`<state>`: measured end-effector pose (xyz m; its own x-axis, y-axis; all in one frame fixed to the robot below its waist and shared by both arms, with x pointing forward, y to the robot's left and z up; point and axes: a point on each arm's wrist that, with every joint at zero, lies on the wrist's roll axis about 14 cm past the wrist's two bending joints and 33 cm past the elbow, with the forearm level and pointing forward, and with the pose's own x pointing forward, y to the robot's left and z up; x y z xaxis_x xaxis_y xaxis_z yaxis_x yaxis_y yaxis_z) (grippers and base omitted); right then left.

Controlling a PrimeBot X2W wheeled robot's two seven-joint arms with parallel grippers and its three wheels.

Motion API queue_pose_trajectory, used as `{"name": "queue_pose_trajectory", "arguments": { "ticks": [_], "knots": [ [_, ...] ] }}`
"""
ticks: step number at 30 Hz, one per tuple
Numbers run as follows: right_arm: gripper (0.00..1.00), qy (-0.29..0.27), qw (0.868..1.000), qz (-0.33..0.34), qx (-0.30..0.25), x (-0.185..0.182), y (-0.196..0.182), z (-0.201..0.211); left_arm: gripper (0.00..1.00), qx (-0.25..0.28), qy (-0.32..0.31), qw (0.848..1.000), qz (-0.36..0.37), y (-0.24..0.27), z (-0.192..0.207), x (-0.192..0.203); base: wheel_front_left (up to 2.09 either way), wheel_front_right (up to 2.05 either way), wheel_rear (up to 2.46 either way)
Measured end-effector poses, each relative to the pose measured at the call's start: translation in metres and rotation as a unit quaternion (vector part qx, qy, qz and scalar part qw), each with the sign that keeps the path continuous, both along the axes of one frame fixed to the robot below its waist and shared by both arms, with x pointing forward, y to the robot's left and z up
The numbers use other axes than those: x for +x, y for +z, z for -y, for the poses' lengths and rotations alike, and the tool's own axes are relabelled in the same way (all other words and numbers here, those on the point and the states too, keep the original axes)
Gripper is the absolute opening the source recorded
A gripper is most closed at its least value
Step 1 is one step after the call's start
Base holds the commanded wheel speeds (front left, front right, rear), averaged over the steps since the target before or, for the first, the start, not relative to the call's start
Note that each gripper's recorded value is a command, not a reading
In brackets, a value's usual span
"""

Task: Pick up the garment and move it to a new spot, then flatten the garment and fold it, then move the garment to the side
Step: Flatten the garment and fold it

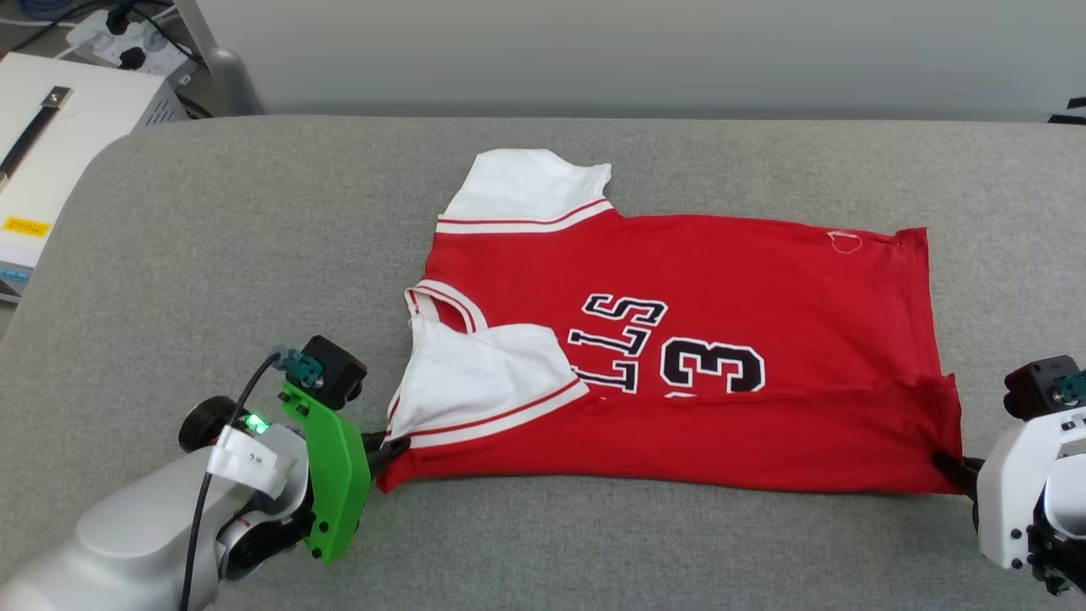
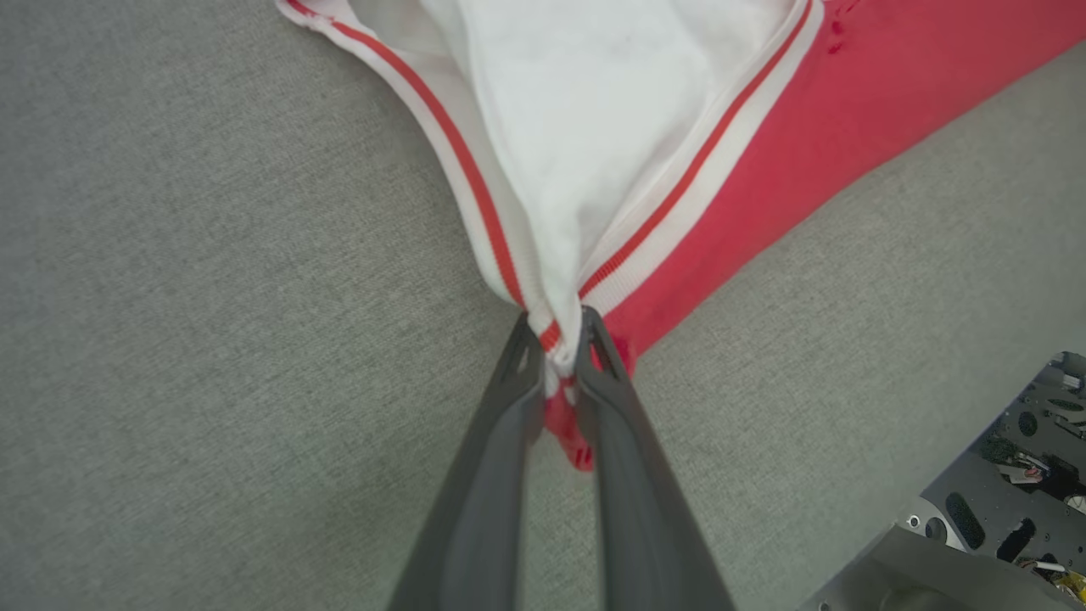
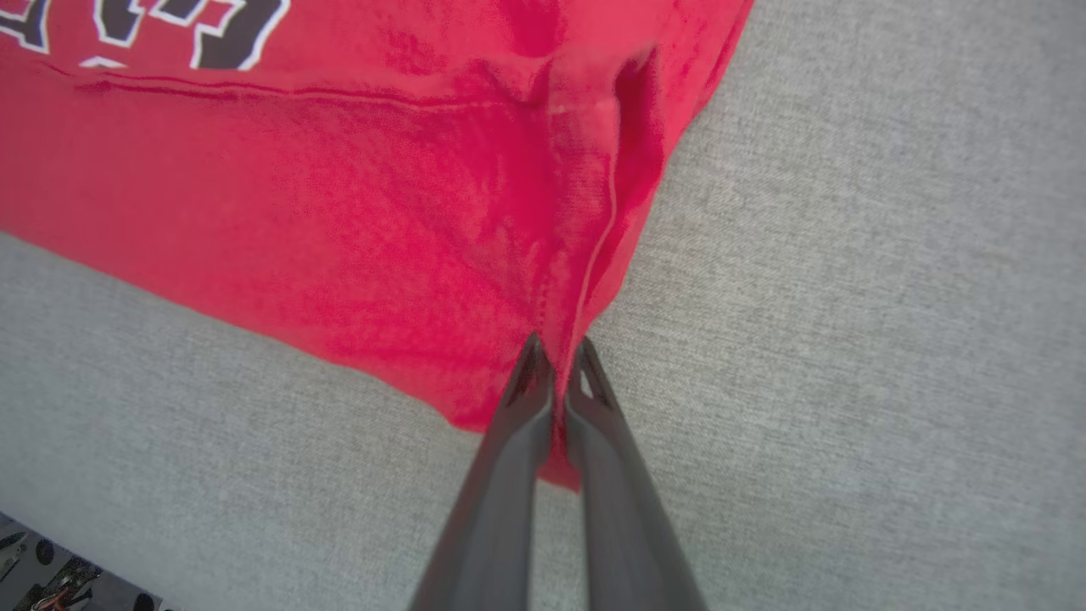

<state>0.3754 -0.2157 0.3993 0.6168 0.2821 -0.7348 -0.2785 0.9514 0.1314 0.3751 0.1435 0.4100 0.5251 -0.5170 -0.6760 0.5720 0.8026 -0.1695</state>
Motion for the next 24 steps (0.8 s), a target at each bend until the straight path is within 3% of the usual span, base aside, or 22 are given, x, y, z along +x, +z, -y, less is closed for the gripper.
{"name": "queue_pose_trajectory", "arguments": {
  "ticks": [10, 24],
  "knots": [
    [0.00, -0.012, 1.000, 0.019, 0.007, -0.027, 0.023, 0.013, 0.00, -0.014, 0.002, 1.000, -0.006, 0.011, 0.003, -0.035, 0.00, 0.00, 0.00],
    [0.00, -0.053, 0.996, -0.060, 0.025, -0.045, -0.017, 0.015, 0.00, -0.005, 0.035, 0.997, -0.065, -0.032, 0.001, -0.049, 0.00, 0.00, 0.00]
  ]
}}
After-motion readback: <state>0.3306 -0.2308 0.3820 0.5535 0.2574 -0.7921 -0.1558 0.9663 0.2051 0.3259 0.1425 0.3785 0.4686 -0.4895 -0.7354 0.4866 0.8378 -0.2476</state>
